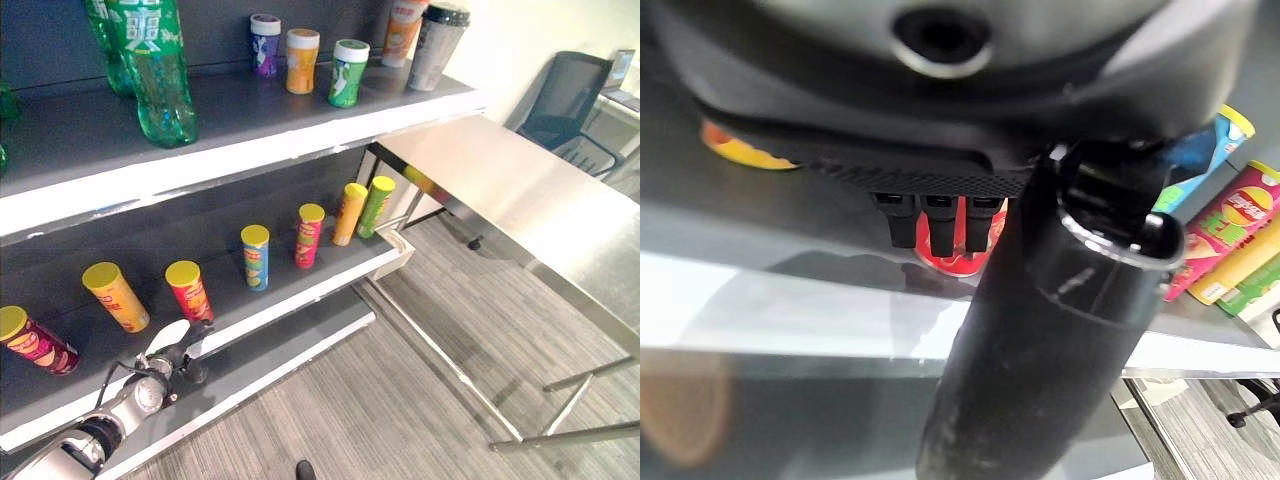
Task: Put the goods on the table back onto the shelves and tidy them up.
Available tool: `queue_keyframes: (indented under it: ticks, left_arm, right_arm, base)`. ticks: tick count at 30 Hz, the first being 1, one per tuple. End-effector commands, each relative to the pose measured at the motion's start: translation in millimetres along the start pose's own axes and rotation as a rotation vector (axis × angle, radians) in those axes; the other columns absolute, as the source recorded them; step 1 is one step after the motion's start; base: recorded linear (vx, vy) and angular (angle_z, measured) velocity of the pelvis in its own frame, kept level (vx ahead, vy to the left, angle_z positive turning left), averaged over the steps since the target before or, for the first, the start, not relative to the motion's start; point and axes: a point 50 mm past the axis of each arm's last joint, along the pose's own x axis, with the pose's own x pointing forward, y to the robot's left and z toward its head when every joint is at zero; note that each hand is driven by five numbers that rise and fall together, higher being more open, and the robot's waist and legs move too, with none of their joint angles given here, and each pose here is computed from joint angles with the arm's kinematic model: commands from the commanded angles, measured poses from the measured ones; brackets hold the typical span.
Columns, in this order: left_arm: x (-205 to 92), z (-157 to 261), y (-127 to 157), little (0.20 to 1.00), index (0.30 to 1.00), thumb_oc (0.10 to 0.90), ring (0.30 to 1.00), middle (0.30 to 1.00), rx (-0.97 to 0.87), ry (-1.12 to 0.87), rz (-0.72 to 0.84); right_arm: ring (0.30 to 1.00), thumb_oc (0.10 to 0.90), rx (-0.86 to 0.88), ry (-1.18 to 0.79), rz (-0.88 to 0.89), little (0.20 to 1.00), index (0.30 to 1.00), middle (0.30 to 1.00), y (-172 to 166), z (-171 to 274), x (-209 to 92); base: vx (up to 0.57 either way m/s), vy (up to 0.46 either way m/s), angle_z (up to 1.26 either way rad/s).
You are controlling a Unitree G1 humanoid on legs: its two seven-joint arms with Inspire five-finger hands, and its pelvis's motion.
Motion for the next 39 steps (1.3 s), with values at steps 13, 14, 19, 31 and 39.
queue_keyframes:
  ticks: [13, 14, 19, 31, 39]
  left_arm:
    - [31, 30, 82, 0.900, 0.900, 0.800, 0.900, 0.900, -0.057, -0.046, 0.318]
    - [31, 28, 83, 0.900, 0.900, 0.800, 0.900, 0.900, -0.062, -0.034, 0.326]
    - [30, 23, 88, 0.900, 0.900, 0.800, 0.900, 0.900, -0.051, -0.017, 0.341]
    - [31, 18, 104, 0.900, 0.900, 0.800, 0.900, 0.900, -0.019, 0.005, 0.380]
    - [32, 22, 101, 0.900, 0.900, 0.800, 0.900, 0.900, -0.034, 0.001, 0.382]
  right_arm:
    - [0.900, 0.800, -0.028, -0.111, -0.015, 0.900, 0.900, 0.900, -9, 11, -5]
    - [0.900, 0.800, -0.020, -0.124, -0.009, 0.900, 0.900, 0.900, -8, 13, -6]
    - [0.900, 0.800, -0.026, -0.154, 0.012, 0.900, 0.900, 0.900, -9, 14, -10]
    - [0.900, 0.800, -0.035, -0.265, 0.062, 0.900, 0.900, 0.900, -11, 28, -20]
    - [0.900, 0.800, -0.042, -0.413, 0.134, 0.900, 0.900, 0.900, -13, 51, -40]
  base:
    - [0.00, -0.007, -0.02]
    - [0.00, 0.000, 0.00]
    - [0.01, -0.015, -0.04]
    - [0.00, 0.000, 0.00]
    - [0.00, -0.004, 0.02]
